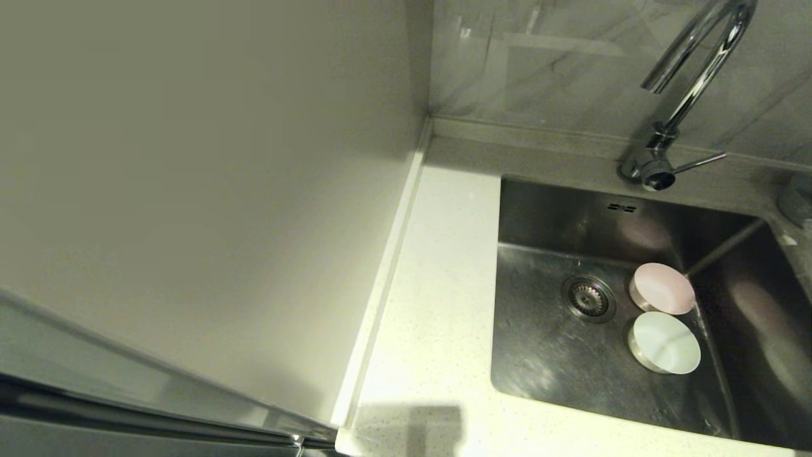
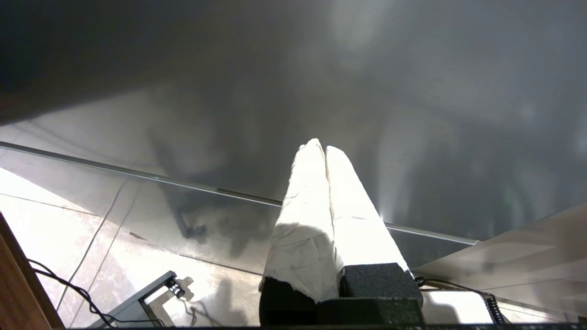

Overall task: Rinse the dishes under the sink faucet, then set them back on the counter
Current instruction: Put a bowl into the sink

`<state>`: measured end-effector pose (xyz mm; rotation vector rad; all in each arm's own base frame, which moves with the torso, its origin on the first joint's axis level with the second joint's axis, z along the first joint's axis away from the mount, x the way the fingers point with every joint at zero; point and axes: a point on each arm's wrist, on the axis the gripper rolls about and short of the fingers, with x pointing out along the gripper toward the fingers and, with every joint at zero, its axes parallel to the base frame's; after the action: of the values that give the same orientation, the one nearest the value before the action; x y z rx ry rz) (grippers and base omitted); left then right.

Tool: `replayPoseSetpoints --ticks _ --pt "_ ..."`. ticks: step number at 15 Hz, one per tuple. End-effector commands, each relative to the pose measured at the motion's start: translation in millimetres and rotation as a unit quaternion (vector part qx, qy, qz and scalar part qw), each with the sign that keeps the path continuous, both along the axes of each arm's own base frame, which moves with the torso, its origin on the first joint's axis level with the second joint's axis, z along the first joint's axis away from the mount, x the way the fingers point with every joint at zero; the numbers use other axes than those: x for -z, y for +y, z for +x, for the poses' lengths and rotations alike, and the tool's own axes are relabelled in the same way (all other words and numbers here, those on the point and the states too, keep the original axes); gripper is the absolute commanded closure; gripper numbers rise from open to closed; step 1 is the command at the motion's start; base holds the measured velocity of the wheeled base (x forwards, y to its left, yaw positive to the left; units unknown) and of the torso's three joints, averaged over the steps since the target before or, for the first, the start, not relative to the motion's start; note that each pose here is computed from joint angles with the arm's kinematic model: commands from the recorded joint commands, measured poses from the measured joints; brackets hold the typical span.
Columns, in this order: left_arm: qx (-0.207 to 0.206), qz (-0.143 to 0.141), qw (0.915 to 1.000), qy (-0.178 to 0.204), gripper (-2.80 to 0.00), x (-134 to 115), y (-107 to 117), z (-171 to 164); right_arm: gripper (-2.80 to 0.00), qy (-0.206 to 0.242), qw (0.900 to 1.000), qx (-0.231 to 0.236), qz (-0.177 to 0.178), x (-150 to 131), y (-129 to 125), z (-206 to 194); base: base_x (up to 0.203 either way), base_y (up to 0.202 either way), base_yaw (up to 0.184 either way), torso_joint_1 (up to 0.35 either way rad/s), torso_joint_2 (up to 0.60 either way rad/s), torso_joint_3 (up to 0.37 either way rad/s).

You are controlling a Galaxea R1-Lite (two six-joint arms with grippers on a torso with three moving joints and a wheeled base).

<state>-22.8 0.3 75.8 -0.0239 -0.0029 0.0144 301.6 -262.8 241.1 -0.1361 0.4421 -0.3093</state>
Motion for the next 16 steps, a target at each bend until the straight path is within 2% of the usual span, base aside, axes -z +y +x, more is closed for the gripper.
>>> replayPoseSetpoints --ticks 1,3,7,10,16 --pt "0.0 0.0 1.0 -0.002 0.0 0.1 0.0 -0.3 -2.8 -0.003 1.0 -0.019 -0.001 -2.8 11.0 7.4 0.0 0.0 0.0 0.0 0.0 0.0" --pt "0.0 0.0 1.0 -0.002 0.0 0.0 0.0 -0.2 -2.8 -0.004 1.0 -0.024 -0.006 -0.5 14.8 16.9 0.0 0.0 0.0 0.0 0.0 0.0" --pt "0.0 0.0 1.0 -0.002 0.0 0.0 0.0 -0.2 -2.8 -0.04 0.996 0.01 -0.082 7.5 8.4 45.8 0.0 0.0 0.0 0.0 0.0 0.0" --pt "0.0 0.0 1.0 -0.002 0.0 0.0 0.0 -0.2 -2.8 -0.043 0.992 0.041 -0.111 14.2 6.2 55.8 0.0 0.0 0.0 0.0 0.0 0.0" --pt "0.0 0.0 1.0 -0.002 0.0 0.0 0.0 -0.2 -2.8 -0.014 0.99 0.076 -0.121 22.1 14.1 58.6 0.0 0.0 0.0 0.0 0.0 0.0"
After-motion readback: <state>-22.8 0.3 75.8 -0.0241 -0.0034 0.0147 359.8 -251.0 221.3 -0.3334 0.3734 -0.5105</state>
